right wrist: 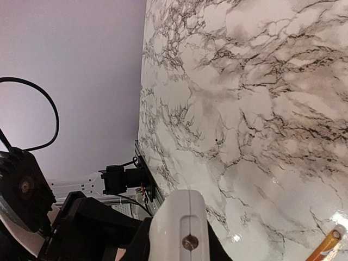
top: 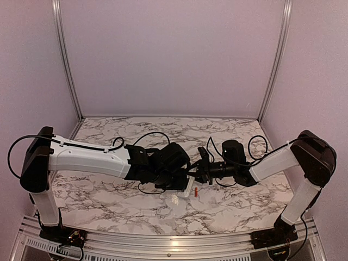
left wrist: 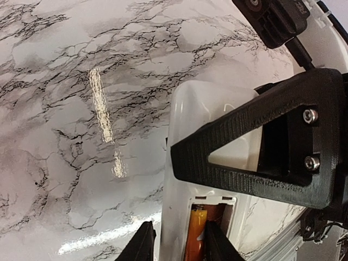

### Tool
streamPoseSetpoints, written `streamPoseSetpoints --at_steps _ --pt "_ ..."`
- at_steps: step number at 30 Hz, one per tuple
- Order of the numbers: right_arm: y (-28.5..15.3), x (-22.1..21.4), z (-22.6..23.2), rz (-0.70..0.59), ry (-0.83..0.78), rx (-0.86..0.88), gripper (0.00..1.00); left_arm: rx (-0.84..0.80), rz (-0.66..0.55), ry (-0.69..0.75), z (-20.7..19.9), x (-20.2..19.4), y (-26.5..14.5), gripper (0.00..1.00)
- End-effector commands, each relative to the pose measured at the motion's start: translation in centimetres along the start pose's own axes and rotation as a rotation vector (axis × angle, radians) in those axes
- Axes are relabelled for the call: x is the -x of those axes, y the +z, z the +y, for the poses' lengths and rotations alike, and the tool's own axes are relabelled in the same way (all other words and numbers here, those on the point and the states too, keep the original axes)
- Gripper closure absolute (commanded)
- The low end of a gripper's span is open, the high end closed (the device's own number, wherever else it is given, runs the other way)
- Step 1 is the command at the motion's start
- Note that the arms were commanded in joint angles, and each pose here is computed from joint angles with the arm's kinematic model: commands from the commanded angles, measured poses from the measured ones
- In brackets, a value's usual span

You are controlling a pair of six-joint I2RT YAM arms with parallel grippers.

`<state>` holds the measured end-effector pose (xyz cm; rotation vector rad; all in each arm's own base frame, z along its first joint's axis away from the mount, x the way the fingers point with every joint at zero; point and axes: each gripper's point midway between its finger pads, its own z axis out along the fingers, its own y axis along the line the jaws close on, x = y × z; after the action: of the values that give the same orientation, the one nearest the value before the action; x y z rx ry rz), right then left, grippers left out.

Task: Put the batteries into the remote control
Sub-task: Place the battery in the battery compartment, then load the battery into the battery compartment.

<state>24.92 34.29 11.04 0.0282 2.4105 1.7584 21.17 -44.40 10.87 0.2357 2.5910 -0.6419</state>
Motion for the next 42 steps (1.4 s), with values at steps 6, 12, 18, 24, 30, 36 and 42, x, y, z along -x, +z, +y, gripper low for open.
streamPoseSetpoints --at_steps 6,12,18,24,30,36,42 --pt "0.1 -0.8 1.7 0.036 -0.032 0.061 1.0 -0.07 -0.119 0.037 -0.1 2.6 -3.6 0.56" --pt "0.1 -0.9 2.0 0.047 -0.041 0.065 1.0 -0.128 -0.197 0.13 -0.8 4.1 -6.3 0.49" --pt "-0.1 -1.4 2.4 0.078 -0.057 0.077 1.0 -0.226 -0.392 0.402 0.0 4.7 -11.4 0.51" --pt "-0.2 -2.3 2.8 0.134 -0.08 0.086 1.0 -0.361 -0.396 0.75 -1.1 2.0 -13.9 0.61" --pt "-0.5 -3.0 3.0 0.179 -0.112 0.068 1.0 -0.417 -0.271 1.058 -2.5 -2.9 -12.1 0.65" --pt "-0.6 -3.2 2.8 0.189 -0.119 0.052 1.0 -0.343 -0.319 1.033 -4.4 -0.9 -10.5 0.69" --pt "-0.7 -3.2 3.3 0.187 -0.12 0.067 1.0 -0.196 -0.257 0.87 -4.0 0.7 -7.9 0.53"
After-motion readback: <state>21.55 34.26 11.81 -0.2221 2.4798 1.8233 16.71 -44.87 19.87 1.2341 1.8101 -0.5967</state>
